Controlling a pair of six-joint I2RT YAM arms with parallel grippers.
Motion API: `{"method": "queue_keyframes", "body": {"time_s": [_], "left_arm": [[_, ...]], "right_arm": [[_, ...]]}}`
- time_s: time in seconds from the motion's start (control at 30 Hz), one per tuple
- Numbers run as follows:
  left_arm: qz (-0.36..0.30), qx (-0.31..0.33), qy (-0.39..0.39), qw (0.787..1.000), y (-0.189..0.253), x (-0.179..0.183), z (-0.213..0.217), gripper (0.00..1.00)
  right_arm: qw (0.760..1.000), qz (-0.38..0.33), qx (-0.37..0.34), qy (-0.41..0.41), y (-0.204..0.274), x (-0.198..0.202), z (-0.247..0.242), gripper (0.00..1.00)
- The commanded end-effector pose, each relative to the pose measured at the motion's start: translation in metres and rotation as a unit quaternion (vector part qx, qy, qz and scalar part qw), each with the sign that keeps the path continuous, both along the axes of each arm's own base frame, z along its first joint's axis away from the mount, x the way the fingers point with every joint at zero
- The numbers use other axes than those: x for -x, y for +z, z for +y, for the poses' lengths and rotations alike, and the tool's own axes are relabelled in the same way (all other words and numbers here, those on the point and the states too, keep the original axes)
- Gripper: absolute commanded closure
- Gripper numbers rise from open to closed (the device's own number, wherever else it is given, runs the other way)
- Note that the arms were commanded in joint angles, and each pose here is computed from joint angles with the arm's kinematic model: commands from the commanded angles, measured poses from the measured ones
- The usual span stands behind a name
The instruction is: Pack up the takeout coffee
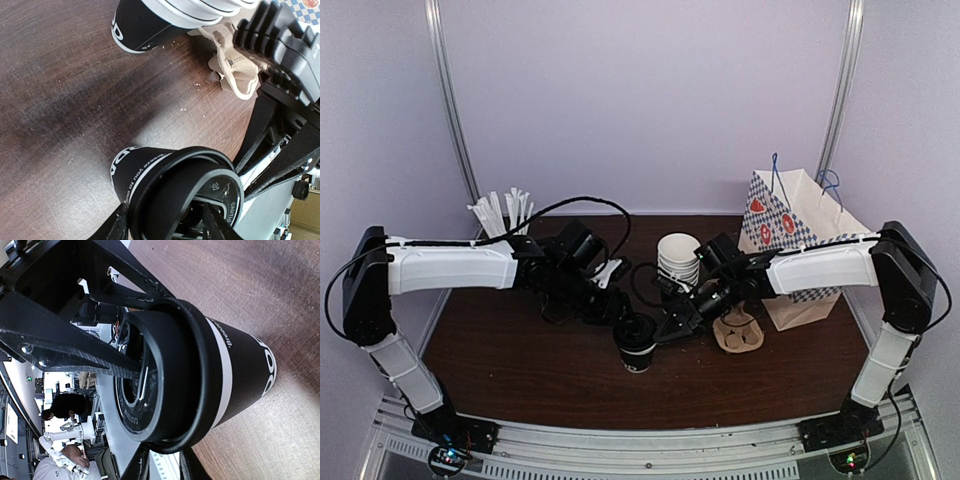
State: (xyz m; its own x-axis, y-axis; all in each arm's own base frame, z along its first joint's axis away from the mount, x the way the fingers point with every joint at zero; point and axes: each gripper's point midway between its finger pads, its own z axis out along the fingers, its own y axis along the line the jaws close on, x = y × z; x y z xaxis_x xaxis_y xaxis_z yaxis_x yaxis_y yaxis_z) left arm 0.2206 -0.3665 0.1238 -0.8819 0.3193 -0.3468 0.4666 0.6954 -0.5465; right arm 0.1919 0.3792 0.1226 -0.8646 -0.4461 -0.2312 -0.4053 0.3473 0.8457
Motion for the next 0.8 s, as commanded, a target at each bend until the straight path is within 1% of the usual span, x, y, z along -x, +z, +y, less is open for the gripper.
{"method": "queue_keyframes", "body": {"time_s": [0.0,0.17,0.27,0.4,0.47,0.53,0.6,0.67,0.77], "left_arm": [[0.030,-0.031,-0.004,0.999,-0.036,0.009,0.004,0.50],[0.038,-0.032,-0.003,0.999,-0.043,0.012,0.007,0.50],[0.039,-0.031,0.000,0.999,-0.044,0.014,0.008,0.51],[0.040,-0.029,-0.001,0.999,-0.045,0.015,0.009,0.51],[0.042,-0.030,-0.002,0.999,-0.047,0.016,0.009,0.48],[0.044,-0.033,-0.002,0.998,-0.050,0.018,0.010,0.44],[0.045,-0.037,0.001,0.998,-0.052,0.019,0.013,0.42],[0.043,-0.040,0.004,0.998,-0.053,0.020,0.016,0.41],[0.039,-0.043,0.006,0.998,-0.053,0.021,0.022,0.40]], "right_arm": [[0.997,-0.003,0.070,-0.014,-0.048,-0.005,-0.003,0.78],[1.000,0.008,0.028,-0.004,-0.030,-0.005,0.009,0.62],[1.000,0.003,0.021,-0.003,-0.023,-0.005,0.010,0.59],[0.999,0.004,0.038,-0.010,-0.034,-0.005,0.005,0.65],[0.998,0.009,0.062,-0.015,-0.048,-0.004,0.000,0.69],[0.996,0.022,0.090,-0.018,-0.066,-0.003,-0.005,0.72],[0.993,0.027,0.115,-0.019,-0.080,-0.001,-0.010,0.76],[0.990,0.025,0.136,-0.013,-0.090,0.003,-0.013,0.78],[0.990,0.017,0.143,0.001,-0.092,0.008,-0.011,0.77]]}}
